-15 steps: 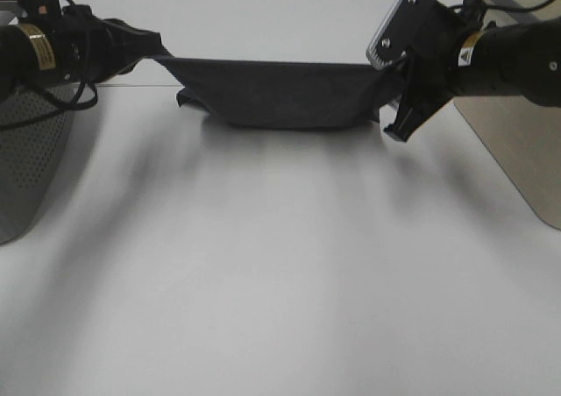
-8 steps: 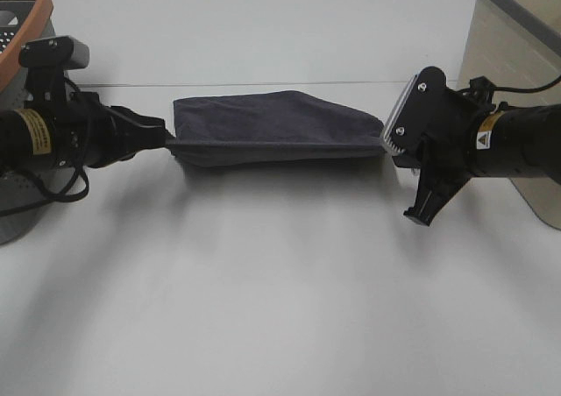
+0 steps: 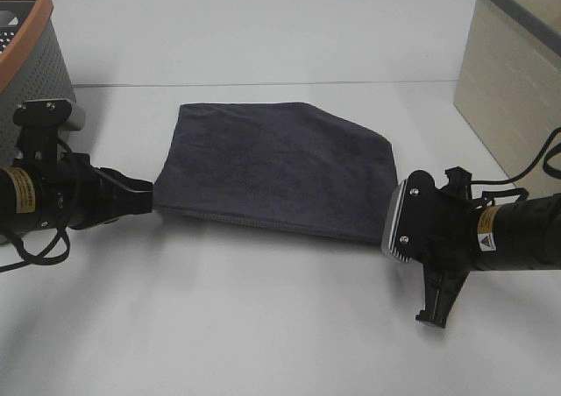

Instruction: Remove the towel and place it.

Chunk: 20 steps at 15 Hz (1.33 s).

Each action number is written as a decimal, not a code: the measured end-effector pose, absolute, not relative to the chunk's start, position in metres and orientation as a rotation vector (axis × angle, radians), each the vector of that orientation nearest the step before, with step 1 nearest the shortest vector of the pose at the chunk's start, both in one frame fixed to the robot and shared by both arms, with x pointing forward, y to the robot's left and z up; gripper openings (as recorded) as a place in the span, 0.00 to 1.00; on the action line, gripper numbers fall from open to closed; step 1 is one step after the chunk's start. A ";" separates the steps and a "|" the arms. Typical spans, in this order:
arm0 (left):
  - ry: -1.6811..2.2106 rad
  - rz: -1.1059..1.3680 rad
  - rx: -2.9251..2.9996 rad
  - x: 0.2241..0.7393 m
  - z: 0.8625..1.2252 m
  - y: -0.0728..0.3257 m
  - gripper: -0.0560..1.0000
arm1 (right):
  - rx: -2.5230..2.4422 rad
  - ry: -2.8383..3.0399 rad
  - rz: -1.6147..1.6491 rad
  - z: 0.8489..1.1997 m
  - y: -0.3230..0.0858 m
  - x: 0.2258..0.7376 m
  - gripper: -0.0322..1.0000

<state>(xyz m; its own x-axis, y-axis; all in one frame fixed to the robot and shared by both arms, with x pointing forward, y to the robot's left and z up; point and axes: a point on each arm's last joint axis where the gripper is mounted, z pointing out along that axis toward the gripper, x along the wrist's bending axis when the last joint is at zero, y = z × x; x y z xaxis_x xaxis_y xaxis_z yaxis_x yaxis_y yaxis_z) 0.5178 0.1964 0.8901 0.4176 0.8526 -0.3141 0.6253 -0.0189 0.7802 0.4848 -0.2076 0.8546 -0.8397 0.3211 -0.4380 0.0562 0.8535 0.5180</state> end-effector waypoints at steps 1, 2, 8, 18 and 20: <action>1.297 0.302 1.742 0.517 0.889 0.197 0.06 | 0.275 2.501 0.697 0.851 -0.206 0.485 0.05; 1.303 0.303 1.752 0.517 0.888 0.197 0.10 | 0.281 2.496 0.708 0.851 -0.206 0.485 0.11; 1.360 0.260 1.784 0.514 0.884 0.199 0.78 | 0.338 2.447 0.719 0.863 -0.208 0.488 0.67; 1.468 0.430 1.752 0.546 0.954 0.206 0.77 | 0.553 2.145 0.751 0.960 -0.223 0.481 0.69; 1.455 0.503 1.705 0.562 0.977 0.205 0.77 | 0.686 2.050 0.786 0.988 -0.223 0.497 0.68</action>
<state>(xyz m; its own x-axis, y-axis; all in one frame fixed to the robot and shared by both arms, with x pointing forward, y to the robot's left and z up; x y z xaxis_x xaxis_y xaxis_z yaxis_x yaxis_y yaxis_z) 0.5622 0.2055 0.9775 0.2526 0.9461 -0.2027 0.6187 0.0031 0.7856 0.4974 -0.2232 0.9876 -0.5184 0.6974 -0.4949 0.1880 0.6575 0.7296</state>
